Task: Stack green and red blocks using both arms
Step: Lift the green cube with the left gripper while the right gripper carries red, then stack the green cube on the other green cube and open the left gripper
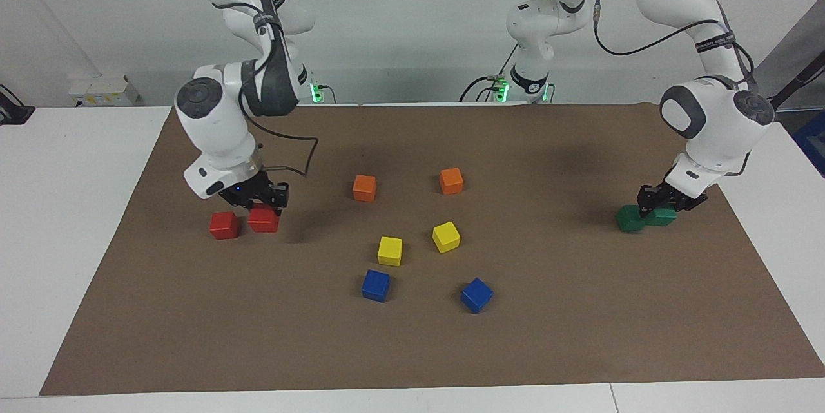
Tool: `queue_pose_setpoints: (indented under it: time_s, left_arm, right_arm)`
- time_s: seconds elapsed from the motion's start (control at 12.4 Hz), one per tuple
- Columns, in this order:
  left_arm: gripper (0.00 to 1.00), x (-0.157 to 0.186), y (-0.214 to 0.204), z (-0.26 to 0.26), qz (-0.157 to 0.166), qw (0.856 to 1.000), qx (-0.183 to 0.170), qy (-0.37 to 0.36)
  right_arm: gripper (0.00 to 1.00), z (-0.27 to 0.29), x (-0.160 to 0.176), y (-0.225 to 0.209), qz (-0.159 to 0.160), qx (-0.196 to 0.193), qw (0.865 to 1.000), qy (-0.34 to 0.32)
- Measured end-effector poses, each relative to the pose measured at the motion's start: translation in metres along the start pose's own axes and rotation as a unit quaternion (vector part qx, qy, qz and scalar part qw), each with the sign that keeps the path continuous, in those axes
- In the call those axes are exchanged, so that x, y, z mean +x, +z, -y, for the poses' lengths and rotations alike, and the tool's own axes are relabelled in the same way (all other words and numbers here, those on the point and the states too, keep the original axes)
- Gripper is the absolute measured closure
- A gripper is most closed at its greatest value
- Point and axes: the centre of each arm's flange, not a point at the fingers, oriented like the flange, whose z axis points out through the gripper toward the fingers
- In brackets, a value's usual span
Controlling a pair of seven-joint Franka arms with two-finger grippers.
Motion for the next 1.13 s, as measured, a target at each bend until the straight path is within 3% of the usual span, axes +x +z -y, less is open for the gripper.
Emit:
queue_pose_setpoints:
  time_s: [0.4, 0.72, 1.13]
  left_arm:
    - [0.45, -0.001, 0.013, -0.007, 0.01, 1.0, -0.005, 0.004]
    - [0.45, -0.002, 0.012, -0.008, 0.01, 1.0, -0.005, 0.003]
    - [0.45, -0.006, 0.012, -0.012, 0.009, 1.0, -0.005, 0.005]
  right_arm:
    - [0.45, -0.07, -0.042, -0.022, 0.022, 0.007, 0.997, -0.074]
    - [0.45, -0.091, -0.051, 0.007, -0.003, 0.002, 0.998, -0.068]
    - [0.45, -0.095, -0.051, 0.032, -0.009, 0.001, 0.999, -0.048]
